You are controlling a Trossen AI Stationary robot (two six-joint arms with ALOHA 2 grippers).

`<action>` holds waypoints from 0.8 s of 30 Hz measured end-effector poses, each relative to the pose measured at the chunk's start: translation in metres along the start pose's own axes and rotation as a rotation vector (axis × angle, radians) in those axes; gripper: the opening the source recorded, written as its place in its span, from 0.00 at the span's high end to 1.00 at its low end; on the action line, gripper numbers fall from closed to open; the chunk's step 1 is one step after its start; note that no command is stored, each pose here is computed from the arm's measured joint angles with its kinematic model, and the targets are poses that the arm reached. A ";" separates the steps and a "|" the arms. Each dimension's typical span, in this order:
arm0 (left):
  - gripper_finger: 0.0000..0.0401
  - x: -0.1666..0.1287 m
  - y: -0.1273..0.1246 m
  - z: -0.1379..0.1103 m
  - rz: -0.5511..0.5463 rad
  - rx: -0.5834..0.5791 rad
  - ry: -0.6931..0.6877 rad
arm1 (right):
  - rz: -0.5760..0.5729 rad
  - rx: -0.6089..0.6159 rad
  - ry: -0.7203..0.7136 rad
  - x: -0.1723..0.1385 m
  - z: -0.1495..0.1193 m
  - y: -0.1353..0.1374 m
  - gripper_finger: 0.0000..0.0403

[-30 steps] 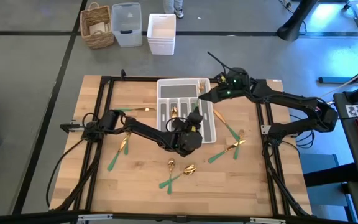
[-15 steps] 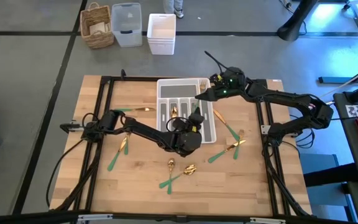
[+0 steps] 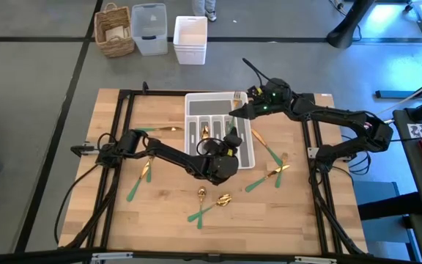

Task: Sort silverware
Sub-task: Put the top fork into the silverware organizer

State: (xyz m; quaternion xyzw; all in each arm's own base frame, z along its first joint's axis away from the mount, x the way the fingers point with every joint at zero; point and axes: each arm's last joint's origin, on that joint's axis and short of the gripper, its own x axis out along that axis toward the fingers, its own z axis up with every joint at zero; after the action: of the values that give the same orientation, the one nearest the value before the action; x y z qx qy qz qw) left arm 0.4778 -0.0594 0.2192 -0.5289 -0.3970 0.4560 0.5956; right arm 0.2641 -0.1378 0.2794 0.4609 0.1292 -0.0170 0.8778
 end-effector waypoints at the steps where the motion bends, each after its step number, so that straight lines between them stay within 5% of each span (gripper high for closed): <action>1: 0.83 -0.001 0.000 0.000 -0.001 0.024 0.012 | 0.007 -0.007 -0.005 0.000 0.001 0.001 0.98; 12: 0.64 -0.013 -0.001 -0.006 -0.026 0.193 0.191 | 0.013 -0.016 -0.019 0.000 0.002 0.002 0.98; 24: 0.62 -0.046 -0.006 -0.006 -0.055 0.321 0.229 | 0.003 0.041 -0.070 -0.025 0.026 -0.019 0.98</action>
State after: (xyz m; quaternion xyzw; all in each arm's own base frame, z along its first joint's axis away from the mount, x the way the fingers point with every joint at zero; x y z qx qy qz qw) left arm 0.4720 -0.1056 0.2252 -0.4644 -0.2629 0.4339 0.7259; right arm 0.2427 -0.1722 0.2838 0.4784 0.0974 -0.0344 0.8721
